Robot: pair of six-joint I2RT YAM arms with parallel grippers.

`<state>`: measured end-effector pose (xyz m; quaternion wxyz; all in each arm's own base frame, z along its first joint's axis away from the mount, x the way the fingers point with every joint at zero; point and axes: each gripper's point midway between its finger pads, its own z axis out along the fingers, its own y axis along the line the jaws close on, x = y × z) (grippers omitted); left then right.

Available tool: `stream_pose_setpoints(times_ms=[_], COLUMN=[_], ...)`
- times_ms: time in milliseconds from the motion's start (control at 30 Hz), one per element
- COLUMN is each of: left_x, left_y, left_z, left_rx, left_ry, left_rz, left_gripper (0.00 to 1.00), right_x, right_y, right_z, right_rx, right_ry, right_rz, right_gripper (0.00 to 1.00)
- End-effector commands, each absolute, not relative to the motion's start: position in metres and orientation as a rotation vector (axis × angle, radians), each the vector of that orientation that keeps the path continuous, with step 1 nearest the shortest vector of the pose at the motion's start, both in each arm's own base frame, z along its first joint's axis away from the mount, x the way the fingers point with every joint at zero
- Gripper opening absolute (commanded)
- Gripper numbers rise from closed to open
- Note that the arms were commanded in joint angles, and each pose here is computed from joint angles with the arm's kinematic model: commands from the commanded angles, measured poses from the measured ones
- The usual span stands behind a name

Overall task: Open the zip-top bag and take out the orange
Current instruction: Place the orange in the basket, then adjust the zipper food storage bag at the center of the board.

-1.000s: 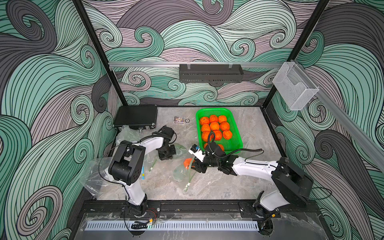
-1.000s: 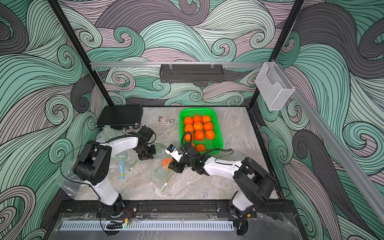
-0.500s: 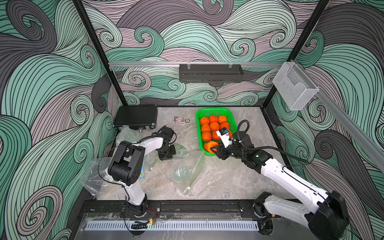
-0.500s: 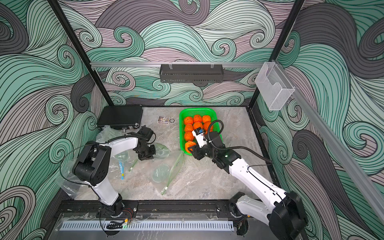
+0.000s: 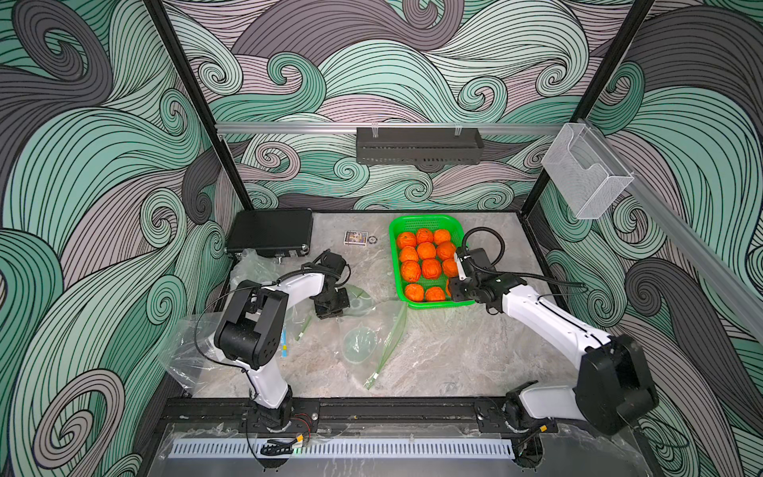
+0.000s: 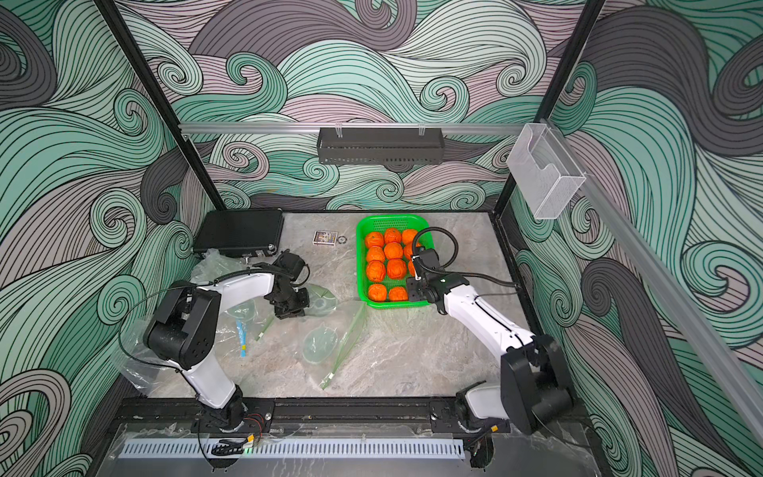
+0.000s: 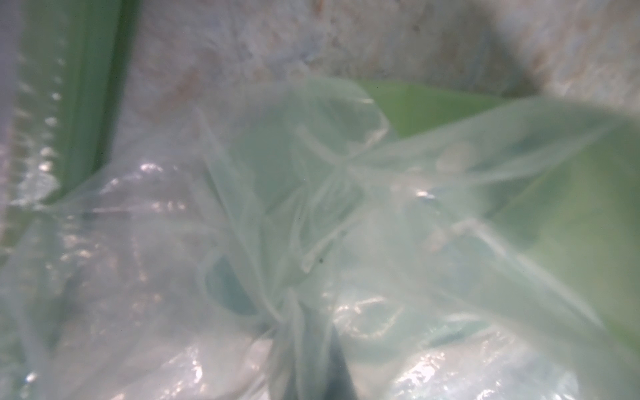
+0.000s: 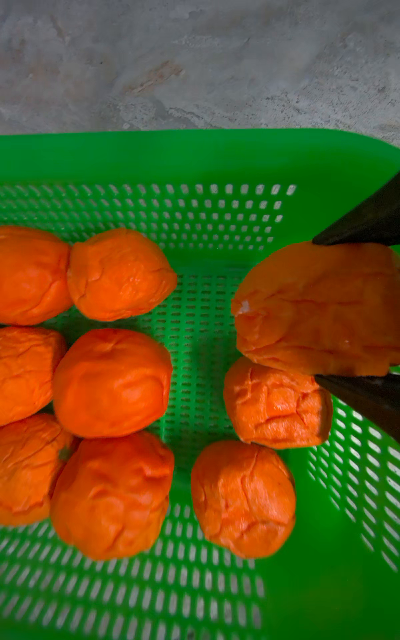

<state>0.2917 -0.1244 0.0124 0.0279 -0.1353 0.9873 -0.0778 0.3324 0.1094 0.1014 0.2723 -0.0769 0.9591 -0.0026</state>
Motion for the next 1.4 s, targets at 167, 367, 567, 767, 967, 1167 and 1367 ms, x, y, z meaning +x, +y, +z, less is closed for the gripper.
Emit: stream_pose_setpoints(times_ms=[167, 367, 567, 767, 967, 1167, 1367], left_x=[0.277, 0.284, 0.302, 0.328, 0.347, 0.339, 0.341], left_y=[-0.107, -0.11, -0.114, -0.114, -0.107, -0.076, -0.068], left_z=[-0.007, -0.002, 0.018, 0.069, 0.16, 0.237, 0.244], left_rx=[-0.468, -0.47, -0.467, -0.417, -0.332, -0.236, -0.178], left_ry=[3.102, 3.09, 3.037, 2.895, 2.603, 2.169, 2.078], left_rz=[-0.116, -0.133, -0.157, -0.172, -0.223, -0.183, -0.12], left_gripper=[0.0, 0.0, 0.13, 0.43, 0.61, 0.81, 0.96], right_x=[0.354, 0.36, 0.363, 0.363, 0.362, 0.363, 0.361], right_y=[0.101, 0.105, 0.105, 0.105, 0.088, 0.019, -0.017], right_z=[0.091, 0.078, 0.091, 0.129, 0.185, 0.212, 0.193], right_rx=[-0.11, -0.105, -0.093, -0.076, -0.033, 0.122, 0.34], right_ry=[2.598, 2.639, 2.606, 2.509, 2.347, 2.216, 2.239], right_rz=[-0.081, -0.065, -0.043, 0.004, -0.016, -0.249, -0.164], right_gripper=[0.52, 0.62, 0.75, 0.78, 0.79, 0.89, 0.89])
